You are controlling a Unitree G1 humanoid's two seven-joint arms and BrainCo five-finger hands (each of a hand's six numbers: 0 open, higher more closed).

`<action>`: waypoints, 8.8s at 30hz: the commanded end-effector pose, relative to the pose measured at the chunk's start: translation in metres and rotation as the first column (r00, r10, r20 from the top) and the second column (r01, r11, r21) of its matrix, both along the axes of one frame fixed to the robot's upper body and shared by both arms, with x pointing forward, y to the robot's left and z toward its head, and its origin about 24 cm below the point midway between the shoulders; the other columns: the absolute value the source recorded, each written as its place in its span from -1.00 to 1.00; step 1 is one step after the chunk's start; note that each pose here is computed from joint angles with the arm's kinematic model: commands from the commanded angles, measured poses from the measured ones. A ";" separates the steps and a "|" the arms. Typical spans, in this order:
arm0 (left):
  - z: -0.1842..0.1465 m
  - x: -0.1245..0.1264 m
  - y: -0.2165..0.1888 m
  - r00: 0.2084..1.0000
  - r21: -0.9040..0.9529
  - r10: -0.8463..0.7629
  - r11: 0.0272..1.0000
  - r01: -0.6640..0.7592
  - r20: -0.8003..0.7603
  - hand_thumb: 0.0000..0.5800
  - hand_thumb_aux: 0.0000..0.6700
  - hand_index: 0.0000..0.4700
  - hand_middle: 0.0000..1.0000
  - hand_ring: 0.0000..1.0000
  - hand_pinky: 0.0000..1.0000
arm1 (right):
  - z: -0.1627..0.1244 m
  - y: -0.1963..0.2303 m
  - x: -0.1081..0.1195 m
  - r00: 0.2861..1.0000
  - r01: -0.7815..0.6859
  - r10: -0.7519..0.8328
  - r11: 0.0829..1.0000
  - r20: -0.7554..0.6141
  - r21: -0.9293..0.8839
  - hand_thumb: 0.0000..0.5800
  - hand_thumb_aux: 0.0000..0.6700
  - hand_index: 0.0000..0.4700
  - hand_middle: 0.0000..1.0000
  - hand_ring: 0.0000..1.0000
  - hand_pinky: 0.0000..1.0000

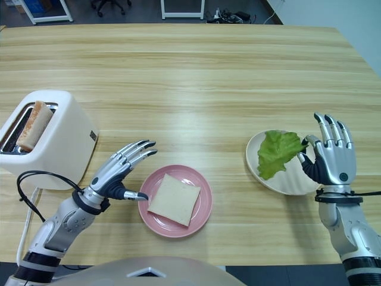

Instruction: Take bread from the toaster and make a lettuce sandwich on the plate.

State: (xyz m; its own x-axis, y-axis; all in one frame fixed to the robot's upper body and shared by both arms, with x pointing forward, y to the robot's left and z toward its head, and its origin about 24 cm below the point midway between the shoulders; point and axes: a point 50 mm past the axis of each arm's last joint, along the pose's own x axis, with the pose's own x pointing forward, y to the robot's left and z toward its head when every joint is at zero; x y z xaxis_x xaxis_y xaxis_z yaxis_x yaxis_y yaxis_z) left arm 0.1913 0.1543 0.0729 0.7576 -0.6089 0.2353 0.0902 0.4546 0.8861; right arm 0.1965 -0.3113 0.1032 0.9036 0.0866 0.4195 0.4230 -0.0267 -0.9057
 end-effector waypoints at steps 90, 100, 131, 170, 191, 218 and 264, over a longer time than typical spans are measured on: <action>0.044 -0.003 0.197 0.611 0.204 0.782 0.583 -0.786 0.119 -0.85 -0.92 -0.92 -1.00 -1.00 -1.00 | -0.080 0.158 0.003 0.772 -0.522 0.595 0.795 -0.224 0.309 -1.00 -1.00 -1.00 -1.00 -1.00 -1.00; 0.042 0.006 0.186 0.689 0.260 0.721 0.652 -0.712 0.076 1.00 1.00 1.00 -1.00 -1.00 -1.00 | -0.090 0.159 -0.003 0.769 -0.513 0.588 0.801 -0.250 0.308 -1.00 -1.00 -1.00 -1.00 -1.00 -1.00; 0.004 0.003 -0.004 0.856 -0.507 -0.319 0.858 0.079 -0.406 1.00 1.00 1.00 1.00 1.00 1.00 | -0.025 0.136 -0.014 0.835 -0.545 0.449 0.757 0.317 0.361 -1.00 -1.00 -1.00 -1.00 -1.00 -1.00; -0.070 0.040 -0.031 0.743 -0.195 -0.302 0.953 0.231 -0.597 1.00 1.00 1.00 1.00 1.00 1.00 | -0.055 0.185 -0.065 0.481 -0.755 0.876 0.431 -0.029 0.495 -1.00 -1.00 -1.00 -1.00 -1.00 -1.00; -0.051 0.038 -0.046 0.831 -0.124 -0.349 0.936 0.329 -0.434 1.00 1.00 1.00 1.00 1.00 1.00 | -0.085 0.151 -0.061 0.509 -0.627 0.775 0.632 -0.376 0.455 -1.00 -1.00 -1.00 -1.00 -1.00 -1.00; -0.015 0.047 -0.041 0.863 -0.163 -0.360 0.933 0.322 -0.355 1.00 1.00 1.00 1.00 1.00 1.00 | -0.069 0.165 -0.054 0.433 -0.731 0.850 0.526 -0.301 0.434 -1.00 -1.00 -1.00 -1.00 -1.00 -1.00; 0.008 0.019 0.000 0.986 -0.182 -0.155 0.973 0.143 -0.056 -1.00 -1.00 -1.00 -1.00 -1.00 -1.00 | -0.082 0.196 0.002 0.497 -0.703 0.854 0.502 -0.157 0.504 -1.00 -1.00 -1.00 -1.00 -1.00 -1.00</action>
